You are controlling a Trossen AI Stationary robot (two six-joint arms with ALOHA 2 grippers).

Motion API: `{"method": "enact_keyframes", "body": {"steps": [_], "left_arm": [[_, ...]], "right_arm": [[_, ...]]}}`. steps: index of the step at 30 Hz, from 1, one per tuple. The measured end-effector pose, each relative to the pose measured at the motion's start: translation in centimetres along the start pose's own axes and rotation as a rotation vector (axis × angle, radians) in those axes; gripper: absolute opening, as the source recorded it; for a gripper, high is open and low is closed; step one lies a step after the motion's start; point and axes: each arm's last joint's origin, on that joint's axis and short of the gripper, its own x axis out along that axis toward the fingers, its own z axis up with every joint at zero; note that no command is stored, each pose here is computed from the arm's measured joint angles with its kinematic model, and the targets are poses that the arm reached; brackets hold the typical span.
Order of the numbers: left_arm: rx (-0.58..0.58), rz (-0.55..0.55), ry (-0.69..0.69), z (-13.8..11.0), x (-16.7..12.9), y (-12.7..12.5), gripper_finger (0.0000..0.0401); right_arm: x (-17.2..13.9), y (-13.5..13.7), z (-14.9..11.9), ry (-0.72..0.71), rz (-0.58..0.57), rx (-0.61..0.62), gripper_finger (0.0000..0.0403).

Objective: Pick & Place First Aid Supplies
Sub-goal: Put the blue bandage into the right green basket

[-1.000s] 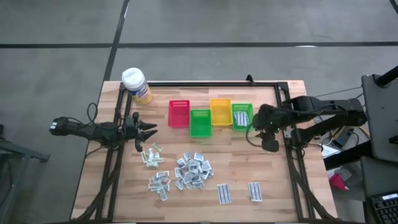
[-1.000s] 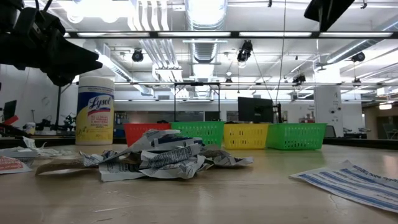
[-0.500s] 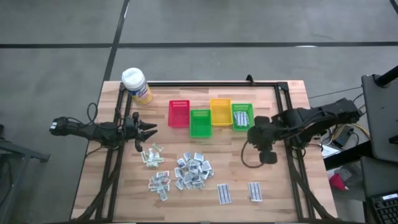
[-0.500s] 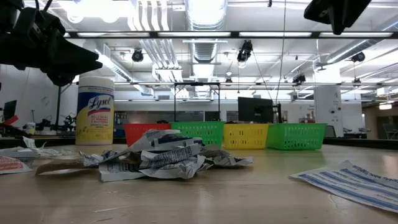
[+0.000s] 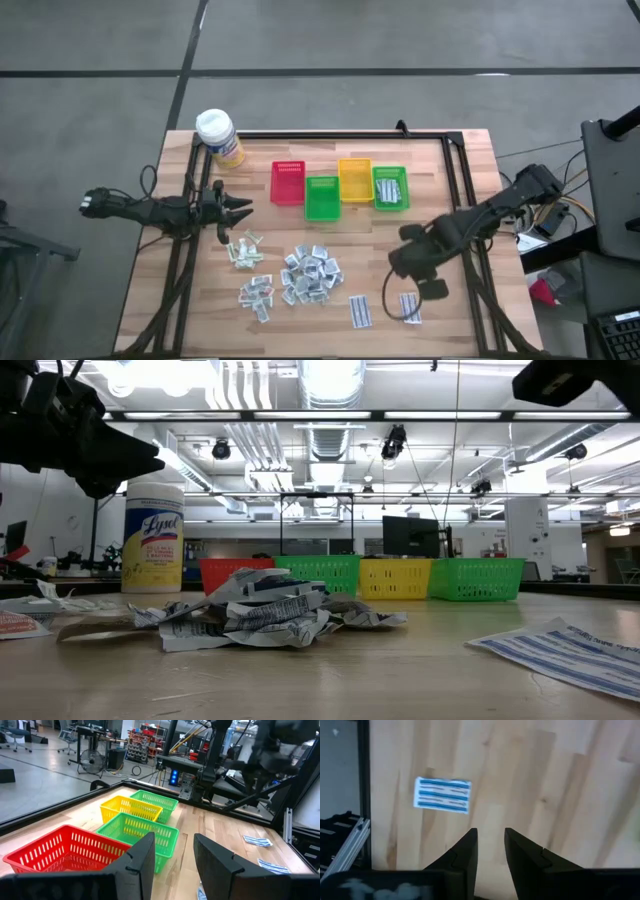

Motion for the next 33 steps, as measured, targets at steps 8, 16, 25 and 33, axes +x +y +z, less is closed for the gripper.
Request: {"method": "enact_keyframes", "body": {"steps": [8, 16, 25, 33], "left_arm": [[0.000, 0.000, 0.000, 0.0, 0.0, 0.0, 0.0131], [0.000, 0.000, 0.000, 0.0, 0.0, 0.0, 0.0131], [0.000, 0.000, 0.000, 0.0, 0.0, 0.0, 0.0131], [0.000, 0.000, 0.000, 0.0, 0.0, 0.0, 0.0131]], "right_arm": [[2.9, 2.5, 1.0, 0.031, -0.007, -0.019, 0.0125], [5.0, 4.0, 1.3, 0.073, -0.023, -0.006, 0.0172], [7.2, 4.0, 0.3, 0.112, -0.080, 0.009, 0.0192], [10.1, 3.7, -0.8, 0.086, -0.069, 0.008, 0.0192]]}}
